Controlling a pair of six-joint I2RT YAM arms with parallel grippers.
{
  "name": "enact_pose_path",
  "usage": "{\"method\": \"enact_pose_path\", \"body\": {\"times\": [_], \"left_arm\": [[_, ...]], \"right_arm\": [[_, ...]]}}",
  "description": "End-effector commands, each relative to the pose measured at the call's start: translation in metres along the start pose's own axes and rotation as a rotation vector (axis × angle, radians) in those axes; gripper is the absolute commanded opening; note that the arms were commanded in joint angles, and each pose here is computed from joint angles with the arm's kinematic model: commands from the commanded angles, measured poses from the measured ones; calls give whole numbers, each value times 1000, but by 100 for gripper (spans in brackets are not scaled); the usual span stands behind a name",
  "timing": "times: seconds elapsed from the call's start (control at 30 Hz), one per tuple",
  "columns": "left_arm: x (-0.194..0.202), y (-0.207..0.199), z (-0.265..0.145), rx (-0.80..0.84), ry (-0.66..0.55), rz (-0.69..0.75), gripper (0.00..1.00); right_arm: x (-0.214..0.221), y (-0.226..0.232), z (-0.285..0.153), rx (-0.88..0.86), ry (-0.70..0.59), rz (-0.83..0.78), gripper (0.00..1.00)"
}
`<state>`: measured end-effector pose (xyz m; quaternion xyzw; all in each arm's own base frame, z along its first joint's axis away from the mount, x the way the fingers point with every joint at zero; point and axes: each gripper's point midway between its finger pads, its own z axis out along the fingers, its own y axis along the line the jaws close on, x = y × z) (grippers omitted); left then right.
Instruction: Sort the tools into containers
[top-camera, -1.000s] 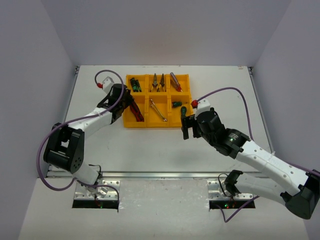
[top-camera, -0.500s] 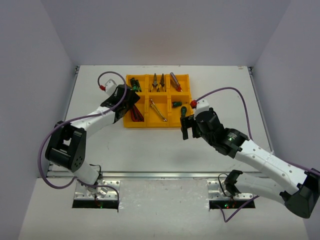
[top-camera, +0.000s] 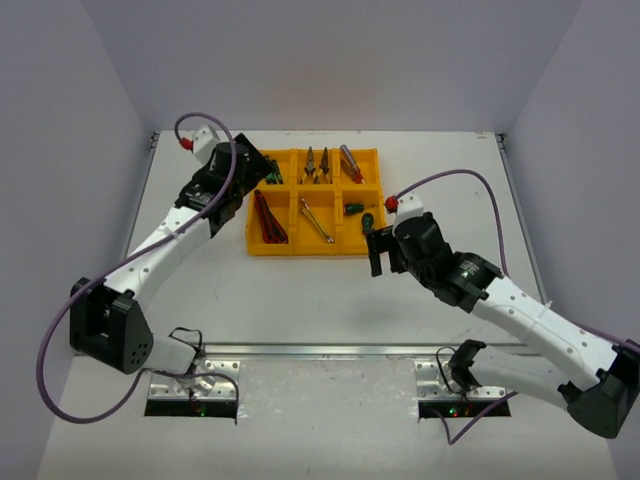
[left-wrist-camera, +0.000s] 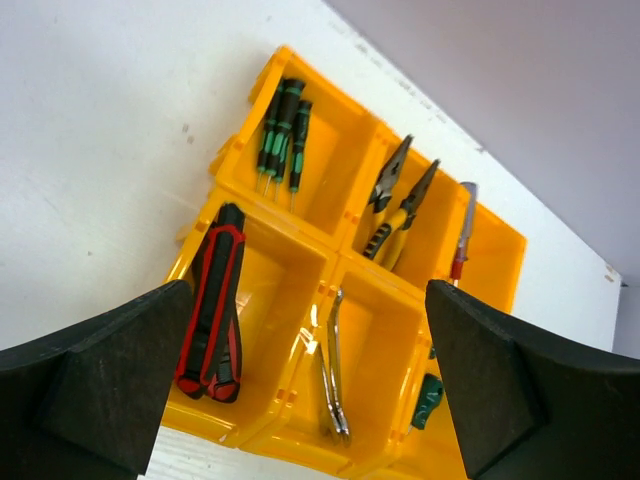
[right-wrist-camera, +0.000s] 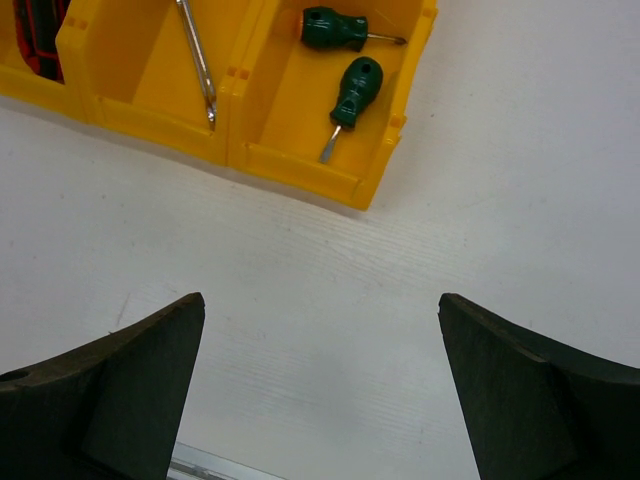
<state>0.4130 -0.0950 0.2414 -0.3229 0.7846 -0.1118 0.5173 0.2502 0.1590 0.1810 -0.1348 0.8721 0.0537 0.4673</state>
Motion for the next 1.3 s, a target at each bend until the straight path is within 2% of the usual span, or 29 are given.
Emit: {"method": "enact_pose_path", "body": {"times": [0.0,0.27,0.33,0.4,0.47,0.6,0.73,1.27], "left_arm": [[-30,11,-48,-19,-3,169,100],[-64,45,-114,16,-91,376,100],[-76,52,-133,44,-163,358,100],[-70,65,-134,55,-191,398,100],[-84,71,-150,76,-286,371,100],[-88,90,-162,79,-382,310,100],[-79,100,-166,119,-422,276,100],[-64,122,-165,87,-413,264,100]], "right_arm": [[-36,-29,-22,111,-70,15,99],[-52,-72,-75,241,-148,46,99],[-49,-84,-87,289,-144,47,99],[-50,-95,-100,323,-158,54,99],[-48,-106,-112,358,-173,57,99],[-47,-119,-133,361,-248,123,99],[-36,-117,-134,313,-285,115,99],[-19,-122,-122,368,-250,138,99]]}}
